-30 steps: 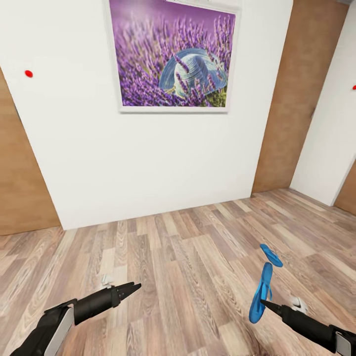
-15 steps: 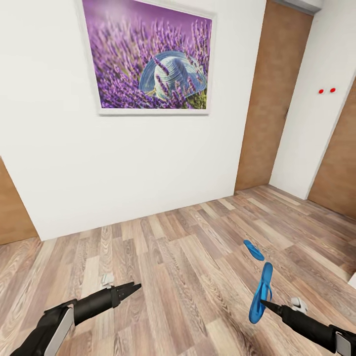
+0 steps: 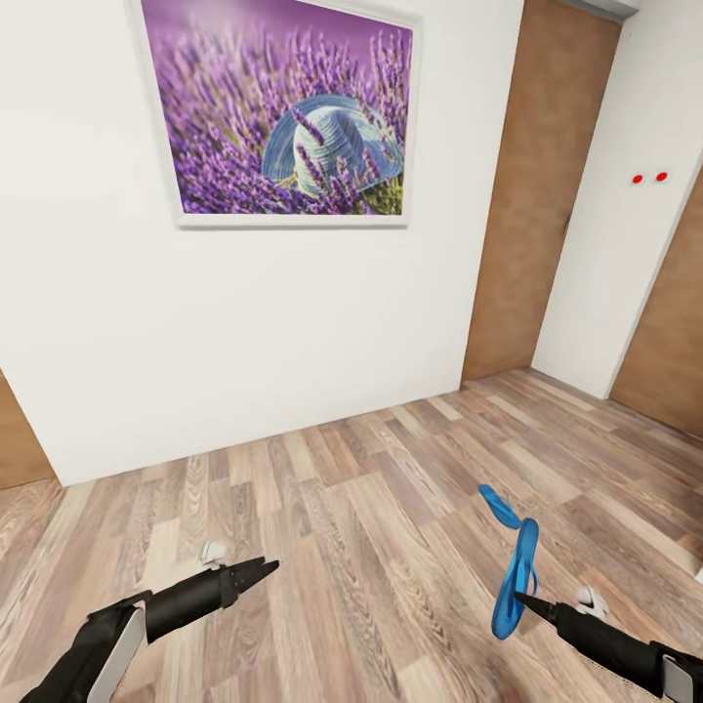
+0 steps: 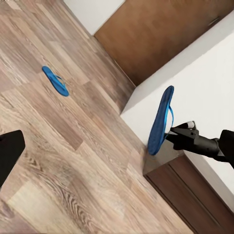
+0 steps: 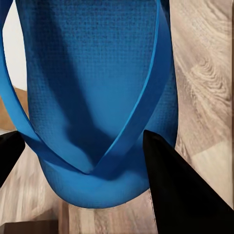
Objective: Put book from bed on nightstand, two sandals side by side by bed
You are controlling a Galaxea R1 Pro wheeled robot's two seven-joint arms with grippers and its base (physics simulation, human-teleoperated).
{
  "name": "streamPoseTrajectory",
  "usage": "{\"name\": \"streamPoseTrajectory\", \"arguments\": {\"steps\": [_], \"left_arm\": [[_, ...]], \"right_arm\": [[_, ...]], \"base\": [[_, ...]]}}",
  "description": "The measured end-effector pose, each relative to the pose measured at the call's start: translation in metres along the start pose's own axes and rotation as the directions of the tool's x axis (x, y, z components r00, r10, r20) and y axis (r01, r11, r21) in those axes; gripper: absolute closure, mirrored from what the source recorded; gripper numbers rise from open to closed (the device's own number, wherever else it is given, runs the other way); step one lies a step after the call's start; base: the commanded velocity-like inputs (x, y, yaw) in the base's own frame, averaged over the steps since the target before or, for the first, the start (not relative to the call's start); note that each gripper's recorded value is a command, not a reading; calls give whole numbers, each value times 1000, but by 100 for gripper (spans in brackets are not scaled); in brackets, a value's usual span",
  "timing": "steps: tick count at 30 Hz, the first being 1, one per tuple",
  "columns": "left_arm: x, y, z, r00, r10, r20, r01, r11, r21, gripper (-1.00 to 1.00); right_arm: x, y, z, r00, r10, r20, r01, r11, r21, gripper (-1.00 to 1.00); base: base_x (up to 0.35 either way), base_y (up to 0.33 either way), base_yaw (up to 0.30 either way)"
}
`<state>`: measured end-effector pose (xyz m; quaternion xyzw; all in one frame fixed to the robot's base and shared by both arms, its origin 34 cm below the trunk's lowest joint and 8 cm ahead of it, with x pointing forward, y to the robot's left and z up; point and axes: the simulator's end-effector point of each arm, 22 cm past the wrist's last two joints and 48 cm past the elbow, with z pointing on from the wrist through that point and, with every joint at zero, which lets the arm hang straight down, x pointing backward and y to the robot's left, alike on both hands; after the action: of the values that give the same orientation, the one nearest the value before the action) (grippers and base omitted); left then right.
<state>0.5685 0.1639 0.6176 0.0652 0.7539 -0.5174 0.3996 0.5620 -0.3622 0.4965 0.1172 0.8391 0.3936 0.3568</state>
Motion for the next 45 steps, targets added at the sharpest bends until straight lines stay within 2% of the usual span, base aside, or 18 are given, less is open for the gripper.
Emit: {"name": "streamPoseTrajectory", "arguments": {"steps": [13, 24, 33, 45], "left_arm": [[1, 0, 0, 1000, -2, 0, 2, 1000, 0, -100], [1, 1, 0, 1000, -3, 0, 3, 1000, -2, -100], [1, 1, 0, 1000, -3, 0, 3, 1000, -2, -100], [1, 1, 0, 1000, -3, 0, 3, 1000, -2, -100]], "right_arm": [[0, 0, 0, 1000, 1, 1, -1, 1000, 1, 100], [5, 6, 7, 1000, 5, -5, -5, 1000, -13, 100], [6, 6, 8, 1000, 5, -6, -5, 1000, -14, 100], [5, 6, 8, 1000, 6, -5, -6, 1000, -14, 100]], "base": [[106, -59, 0], [302, -13, 0], [254, -158, 0], [63, -93, 0]]}}
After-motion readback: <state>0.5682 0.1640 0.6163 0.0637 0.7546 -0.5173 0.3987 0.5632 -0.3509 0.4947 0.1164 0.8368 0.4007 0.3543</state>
